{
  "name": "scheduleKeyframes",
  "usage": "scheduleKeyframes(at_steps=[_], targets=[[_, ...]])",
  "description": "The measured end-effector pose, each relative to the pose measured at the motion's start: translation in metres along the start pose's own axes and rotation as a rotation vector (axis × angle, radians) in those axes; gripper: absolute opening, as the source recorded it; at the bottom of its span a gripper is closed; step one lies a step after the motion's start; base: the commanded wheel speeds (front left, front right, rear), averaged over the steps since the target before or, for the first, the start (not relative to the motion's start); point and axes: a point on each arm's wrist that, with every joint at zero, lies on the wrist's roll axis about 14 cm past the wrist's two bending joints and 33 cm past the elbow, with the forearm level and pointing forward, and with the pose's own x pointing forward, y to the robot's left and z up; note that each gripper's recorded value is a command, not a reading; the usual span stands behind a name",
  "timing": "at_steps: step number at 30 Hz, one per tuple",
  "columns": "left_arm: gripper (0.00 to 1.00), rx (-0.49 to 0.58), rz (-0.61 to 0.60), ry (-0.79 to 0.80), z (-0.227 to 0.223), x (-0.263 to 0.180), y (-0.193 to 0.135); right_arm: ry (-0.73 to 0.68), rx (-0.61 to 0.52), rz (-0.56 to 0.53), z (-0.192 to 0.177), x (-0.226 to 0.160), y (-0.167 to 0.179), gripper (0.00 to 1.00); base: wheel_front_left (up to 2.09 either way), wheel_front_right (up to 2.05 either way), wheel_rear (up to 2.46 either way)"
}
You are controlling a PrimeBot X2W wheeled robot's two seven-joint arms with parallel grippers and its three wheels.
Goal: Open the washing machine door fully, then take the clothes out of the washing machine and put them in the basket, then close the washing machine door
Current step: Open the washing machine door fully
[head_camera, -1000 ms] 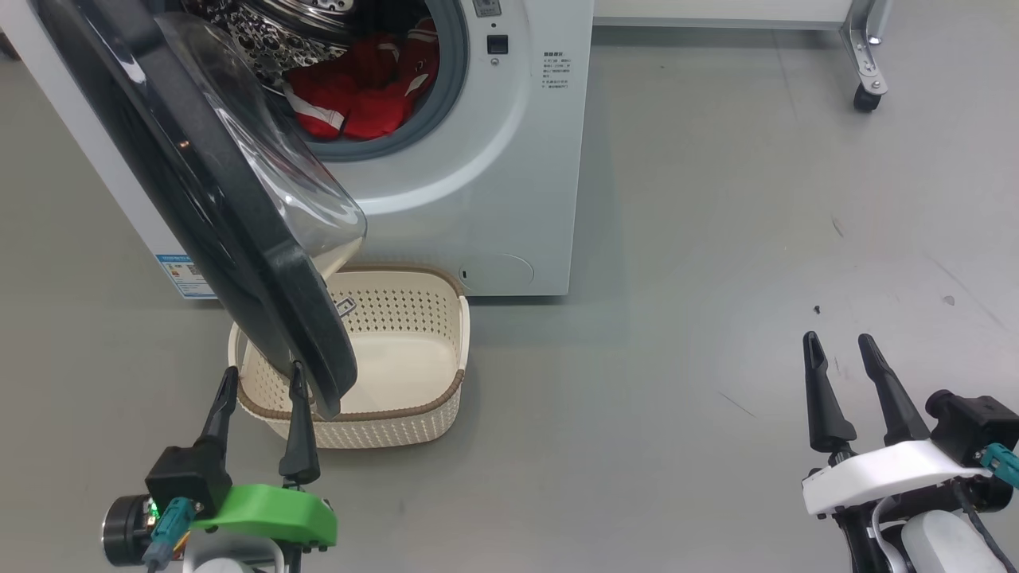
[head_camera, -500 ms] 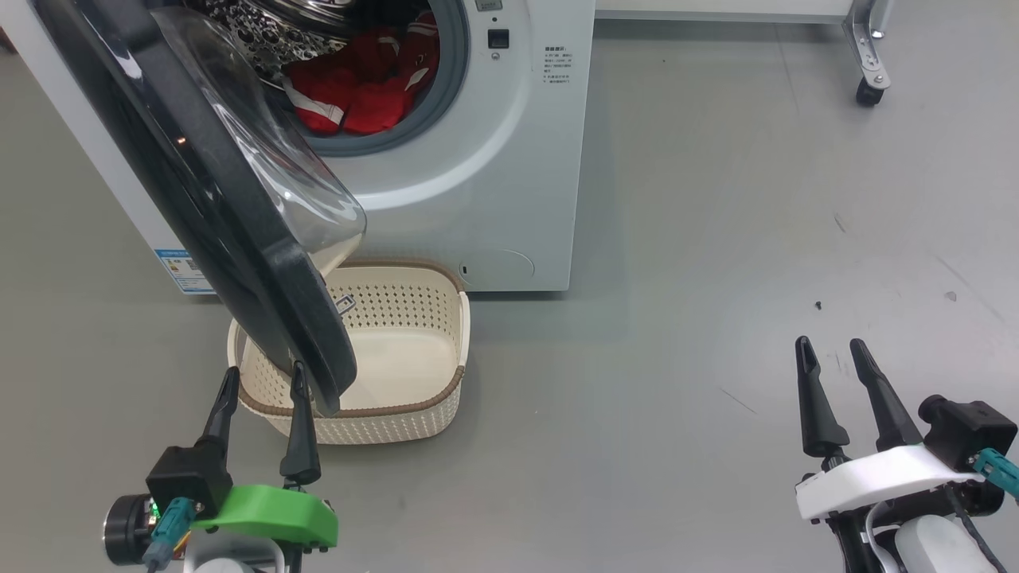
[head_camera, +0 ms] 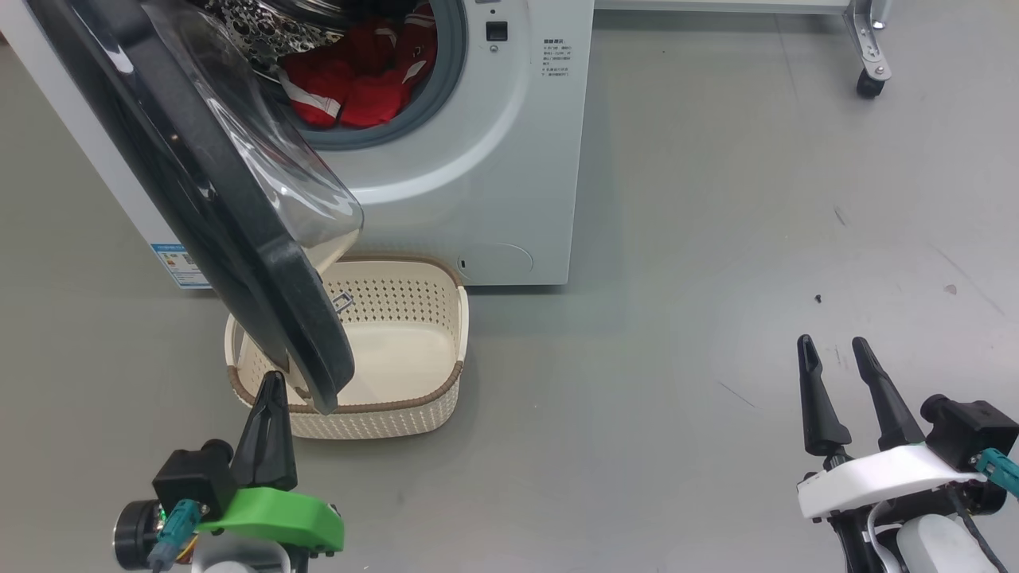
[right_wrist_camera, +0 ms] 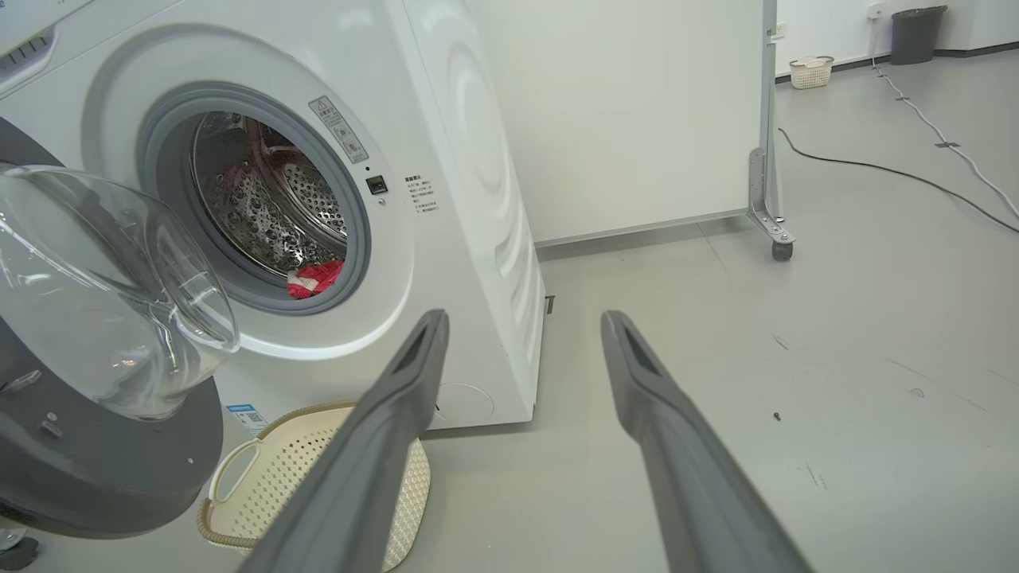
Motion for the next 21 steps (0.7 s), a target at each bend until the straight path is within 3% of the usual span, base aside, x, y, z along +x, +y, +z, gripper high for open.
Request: scheduleKeyframes(at_steps=[7, 21], targets=[[0.0, -0.008, 0.016, -0.065, 0.021, 0.006, 0.005, -0.003, 0.006, -0.005, 0.0, 0.001, 0.0, 1.0, 0.0, 0.0, 0.0], [0.0, 0.01, -0.057, -0.454, 0.153, 0.03, -0.019, -0.017, 0.003, 0.013, 0.003, 0.003, 0.007, 1.0, 0.0, 0.0, 0.0]])
